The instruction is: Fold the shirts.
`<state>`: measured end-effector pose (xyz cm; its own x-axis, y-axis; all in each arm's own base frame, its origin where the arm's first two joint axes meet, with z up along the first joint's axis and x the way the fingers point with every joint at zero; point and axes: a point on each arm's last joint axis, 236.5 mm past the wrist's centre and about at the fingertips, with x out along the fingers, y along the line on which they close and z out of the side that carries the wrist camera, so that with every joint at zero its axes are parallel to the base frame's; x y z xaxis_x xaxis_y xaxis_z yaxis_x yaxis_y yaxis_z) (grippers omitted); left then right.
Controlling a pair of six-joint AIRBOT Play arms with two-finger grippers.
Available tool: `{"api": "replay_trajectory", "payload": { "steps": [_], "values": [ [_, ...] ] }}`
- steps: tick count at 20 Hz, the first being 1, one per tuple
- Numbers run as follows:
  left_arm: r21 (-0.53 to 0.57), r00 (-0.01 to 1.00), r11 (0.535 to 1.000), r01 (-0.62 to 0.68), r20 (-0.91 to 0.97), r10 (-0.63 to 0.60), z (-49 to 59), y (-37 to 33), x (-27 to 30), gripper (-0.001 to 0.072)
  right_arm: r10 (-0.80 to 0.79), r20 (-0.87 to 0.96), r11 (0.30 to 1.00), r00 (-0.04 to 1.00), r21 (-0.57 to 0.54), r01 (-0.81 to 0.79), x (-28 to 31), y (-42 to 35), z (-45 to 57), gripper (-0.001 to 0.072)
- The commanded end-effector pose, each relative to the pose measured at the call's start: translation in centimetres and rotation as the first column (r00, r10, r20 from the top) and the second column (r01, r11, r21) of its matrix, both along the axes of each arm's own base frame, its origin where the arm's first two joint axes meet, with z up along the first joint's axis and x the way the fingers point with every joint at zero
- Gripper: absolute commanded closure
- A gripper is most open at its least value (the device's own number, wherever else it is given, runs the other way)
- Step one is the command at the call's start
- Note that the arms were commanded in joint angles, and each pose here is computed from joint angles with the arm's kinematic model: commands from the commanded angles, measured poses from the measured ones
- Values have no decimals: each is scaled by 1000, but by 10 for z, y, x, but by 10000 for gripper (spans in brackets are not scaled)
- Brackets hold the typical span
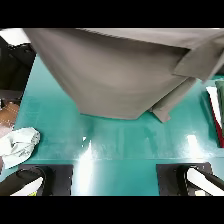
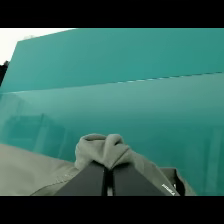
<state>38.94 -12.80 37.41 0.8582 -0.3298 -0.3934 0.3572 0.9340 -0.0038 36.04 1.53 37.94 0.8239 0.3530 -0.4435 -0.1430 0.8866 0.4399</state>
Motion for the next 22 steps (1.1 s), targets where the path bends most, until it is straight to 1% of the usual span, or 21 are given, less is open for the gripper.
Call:
{"api": "replay_trajectory", "payload": {
  "steps": [1,3,5,8,9,10,11,12,14,16,17,18,19,21,22],
  "values": [
    [65,996,997,-37,-76,42,-76,-11,92,685,2,-90,1000,996,-12,-3,80,-9,-61,694],
    [43,993,998,-55,-101,59,-115,-22,134,685,-47,-151,995,987,-91,33,122,-19,-108,694],
    [21,990,997,-76,-121,78,-148,-28,163,684,-60,-194,990,979,-137,33,155,-17,-149,692],
    [15,983,995,-100,-155,102,-189,-32,190,684,-44,-231,992,972,-122,16,193,-2,-198,690],
    [18,979,994,-109,-173,110,-200,-32,193,683,-41,-245,993,969,-117,12,202,2,-213,668],
    [25,975,993,-114,-191,117,-208,-28,195,664,-40,-263,993,964,-115,10,208,3,-227,466],
    [25,972,992,-125,-199,128,-211,-22,196,440,-36,-276,994,960,-105,8,212,4,-236,241],
    [21,965,989,-150,-216,151,-213,-12,197,251,-38,-289,994,957,-106,7,213,3,-243,152],
    [33,938,978,-205,-278,206,-220,21,192,250,-51,-299,994,953,-105,20,209,-8,-242,163],
    [72,884,966,-249,-390,257,-237,56,173,250,-53,-326,994,944,-108,19,195,-18,-236,164],
    [87,847,962,-259,-459,269,-249,69,161,250,-47,-350,993,935,-116,7,183,-24,-233,191],
    [107,801,959,-264,-530,279,-261,82,146,251,-33,-376,991,926,-129,-17,170,-29,-231,328],
    [129,750,953,-273,-591,295,-272,94,131,251,-19,-404,990,915,-137,-40,157,-32,-229,396],
    [142,678,950,-277,-672,298,-288,106,111,251,8,-466,987,885,-139,-81,130,-35,-227,405],
    [137,656,960,-244,-706,267,-297,103,101,251,26,-496,985,868,-137,-107,119,-32,-227,405]
  ]
}}
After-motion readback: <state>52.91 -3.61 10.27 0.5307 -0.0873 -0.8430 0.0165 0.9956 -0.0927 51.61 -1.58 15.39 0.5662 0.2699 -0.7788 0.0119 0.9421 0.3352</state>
